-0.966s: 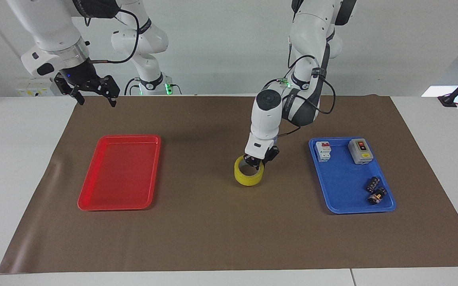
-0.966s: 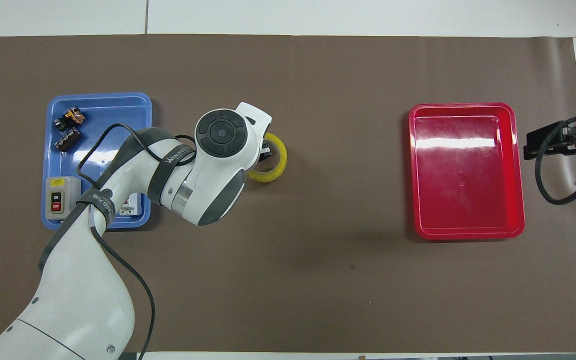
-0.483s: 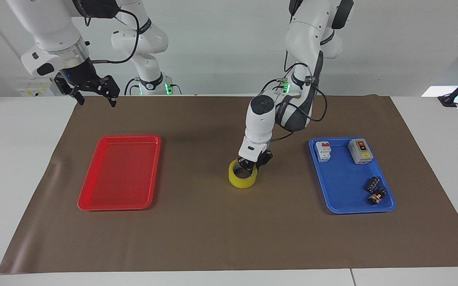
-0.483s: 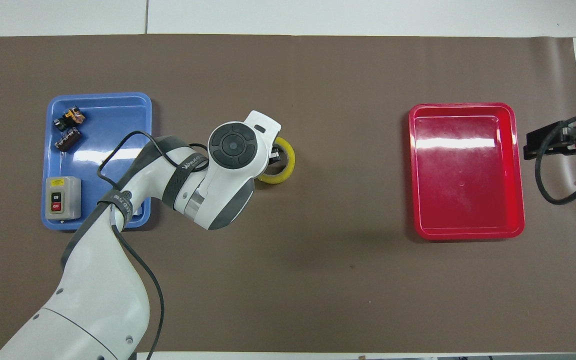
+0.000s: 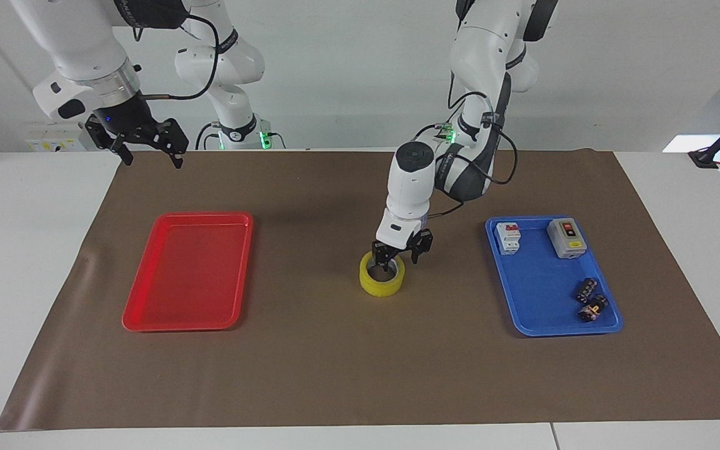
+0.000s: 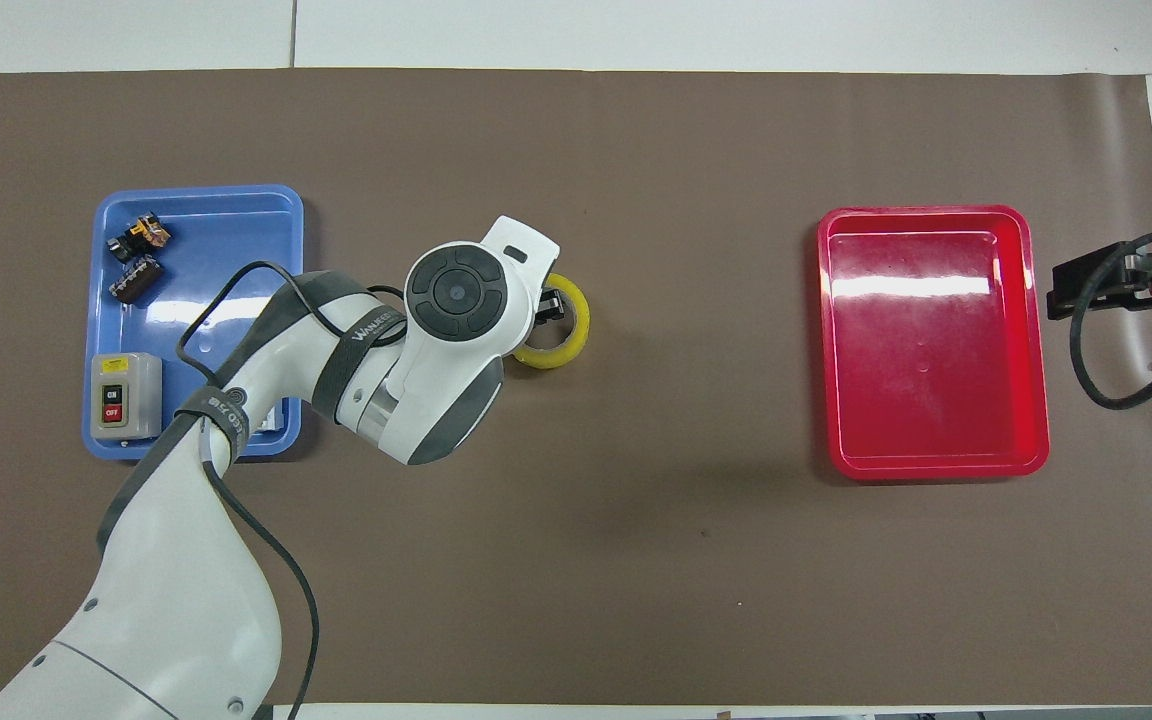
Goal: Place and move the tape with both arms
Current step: 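Set the tape down with the left gripper while the right gripper reaches it, then grasp the yellow tape roll on the table with the right gripper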
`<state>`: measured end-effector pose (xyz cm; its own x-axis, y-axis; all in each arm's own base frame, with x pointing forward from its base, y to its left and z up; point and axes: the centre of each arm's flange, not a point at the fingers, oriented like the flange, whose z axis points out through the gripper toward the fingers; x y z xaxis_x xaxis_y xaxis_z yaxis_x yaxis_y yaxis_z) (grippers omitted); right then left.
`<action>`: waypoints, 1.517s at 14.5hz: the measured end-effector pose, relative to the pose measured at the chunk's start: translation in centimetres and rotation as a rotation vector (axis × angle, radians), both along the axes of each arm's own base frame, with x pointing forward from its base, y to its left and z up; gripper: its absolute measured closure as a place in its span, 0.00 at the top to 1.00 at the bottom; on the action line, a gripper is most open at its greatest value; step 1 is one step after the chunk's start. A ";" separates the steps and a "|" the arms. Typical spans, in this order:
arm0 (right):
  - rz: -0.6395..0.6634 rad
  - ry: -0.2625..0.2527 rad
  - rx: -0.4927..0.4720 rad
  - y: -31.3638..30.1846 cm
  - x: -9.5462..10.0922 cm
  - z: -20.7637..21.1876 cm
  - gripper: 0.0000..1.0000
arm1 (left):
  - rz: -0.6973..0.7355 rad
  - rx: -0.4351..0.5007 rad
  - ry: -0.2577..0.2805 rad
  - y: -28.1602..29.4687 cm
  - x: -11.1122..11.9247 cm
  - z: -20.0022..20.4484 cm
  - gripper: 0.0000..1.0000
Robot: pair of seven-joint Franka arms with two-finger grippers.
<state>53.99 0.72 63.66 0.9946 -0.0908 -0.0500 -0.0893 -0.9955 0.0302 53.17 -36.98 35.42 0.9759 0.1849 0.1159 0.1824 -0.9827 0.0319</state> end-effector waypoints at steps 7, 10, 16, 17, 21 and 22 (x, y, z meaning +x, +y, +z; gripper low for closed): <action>0.000 -0.001 0.009 0.1 0.1 -0.2 1.00 | -0.080 0.080 0.046 13.3 2.0 9.6 1.00; 0.007 -0.042 0.098 3.0 0.8 -1.8 1.00 | -0.145 0.099 0.069 19.9 2.7 12.4 1.00; 0.125 -0.097 0.141 19.7 3.3 -10.3 1.00 | -0.192 0.035 0.074 30.6 2.6 20.3 1.00; 0.142 -0.106 0.147 22.8 3.6 -12.3 1.00 | -0.203 0.036 0.072 31.1 2.7 21.7 1.00; 0.216 -0.112 0.153 30.1 3.7 -18.6 1.00 | -0.218 0.028 0.087 32.4 2.4 26.4 1.00; 0.250 -0.107 0.134 31.7 3.5 -20.2 1.00 | -0.218 0.021 0.100 32.5 2.3 27.0 1.00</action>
<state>57.47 32.42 43.44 0.9856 0.1577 0.0611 0.1632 -0.9816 -0.0992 55.43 -4.46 62.45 0.9993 -0.0333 0.0181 -0.0333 -0.9994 0.0034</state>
